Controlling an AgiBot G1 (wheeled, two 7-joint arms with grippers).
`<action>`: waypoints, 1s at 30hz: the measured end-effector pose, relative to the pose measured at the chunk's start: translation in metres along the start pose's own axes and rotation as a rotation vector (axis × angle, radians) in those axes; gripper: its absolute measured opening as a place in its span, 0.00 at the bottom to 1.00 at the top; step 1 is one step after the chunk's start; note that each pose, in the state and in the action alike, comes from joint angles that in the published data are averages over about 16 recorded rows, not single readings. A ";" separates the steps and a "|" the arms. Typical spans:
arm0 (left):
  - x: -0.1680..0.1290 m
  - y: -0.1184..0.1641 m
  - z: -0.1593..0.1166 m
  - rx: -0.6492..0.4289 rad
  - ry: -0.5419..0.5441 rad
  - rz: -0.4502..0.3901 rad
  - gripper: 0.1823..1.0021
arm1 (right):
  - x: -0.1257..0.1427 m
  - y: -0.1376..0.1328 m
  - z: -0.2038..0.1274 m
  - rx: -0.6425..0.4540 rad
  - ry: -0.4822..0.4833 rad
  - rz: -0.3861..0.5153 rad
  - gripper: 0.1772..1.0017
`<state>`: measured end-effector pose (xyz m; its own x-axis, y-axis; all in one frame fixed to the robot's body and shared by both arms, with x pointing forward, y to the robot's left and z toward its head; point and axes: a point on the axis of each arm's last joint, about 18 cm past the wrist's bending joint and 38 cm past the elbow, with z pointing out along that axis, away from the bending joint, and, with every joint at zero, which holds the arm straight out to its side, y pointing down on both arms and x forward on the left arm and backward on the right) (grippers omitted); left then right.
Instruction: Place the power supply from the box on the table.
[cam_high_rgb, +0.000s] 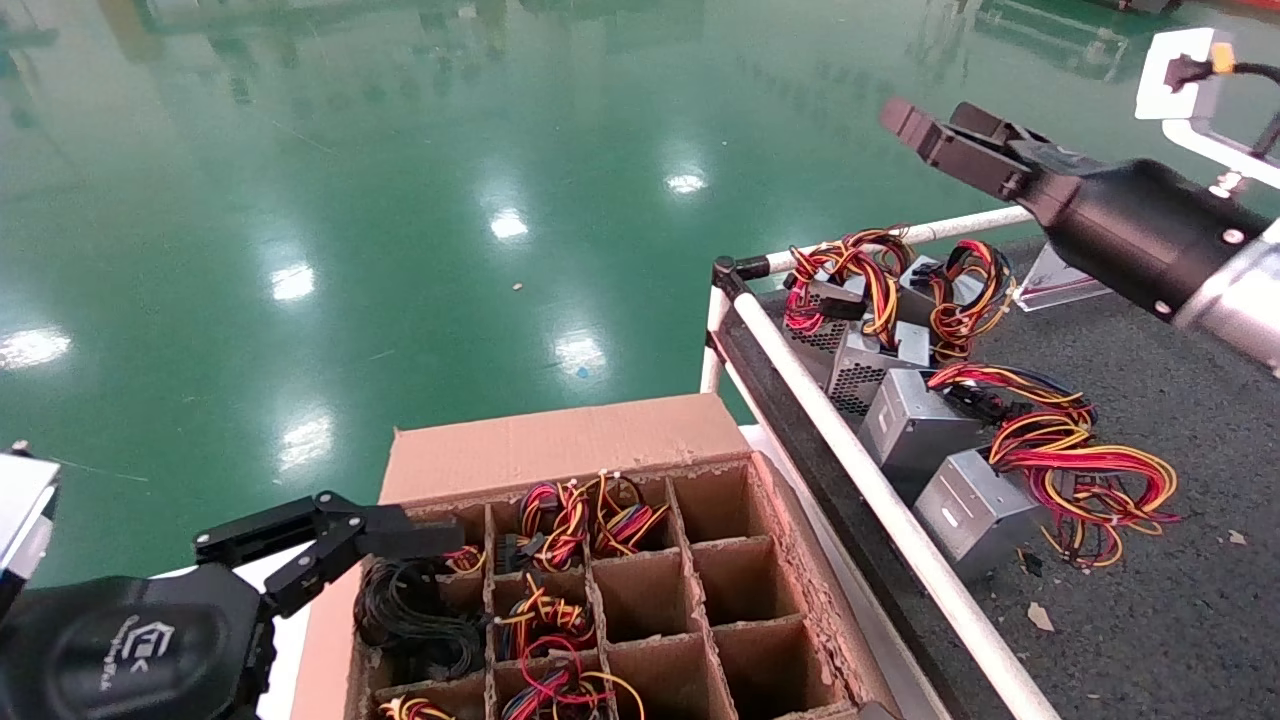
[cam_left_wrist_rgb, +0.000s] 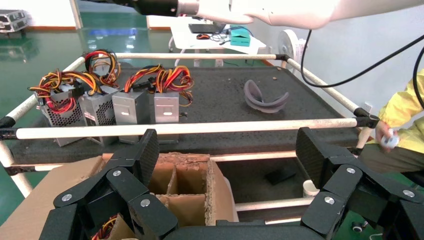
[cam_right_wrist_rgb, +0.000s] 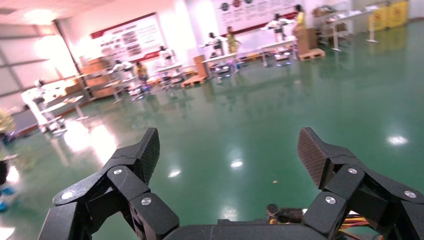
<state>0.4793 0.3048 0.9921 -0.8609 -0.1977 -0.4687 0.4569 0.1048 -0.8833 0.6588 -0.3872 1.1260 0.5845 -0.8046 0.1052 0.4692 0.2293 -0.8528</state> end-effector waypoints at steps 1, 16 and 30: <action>0.000 0.000 0.000 0.000 0.000 0.000 1.00 | -0.003 0.000 -0.004 -0.001 -0.016 -0.010 1.00; 0.000 0.000 0.000 0.000 0.000 0.000 1.00 | -0.067 0.010 -0.057 -0.079 -0.305 -0.135 1.00; 0.000 0.000 0.000 0.000 0.000 0.000 1.00 | -0.136 0.030 -0.103 -0.199 -0.573 -0.180 1.00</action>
<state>0.4793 0.3048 0.9921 -0.8609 -0.1977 -0.4687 0.4569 0.1048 -0.8833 0.5252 -0.3277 1.0330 0.7955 -0.3874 0.4659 0.4930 -0.0331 -0.8694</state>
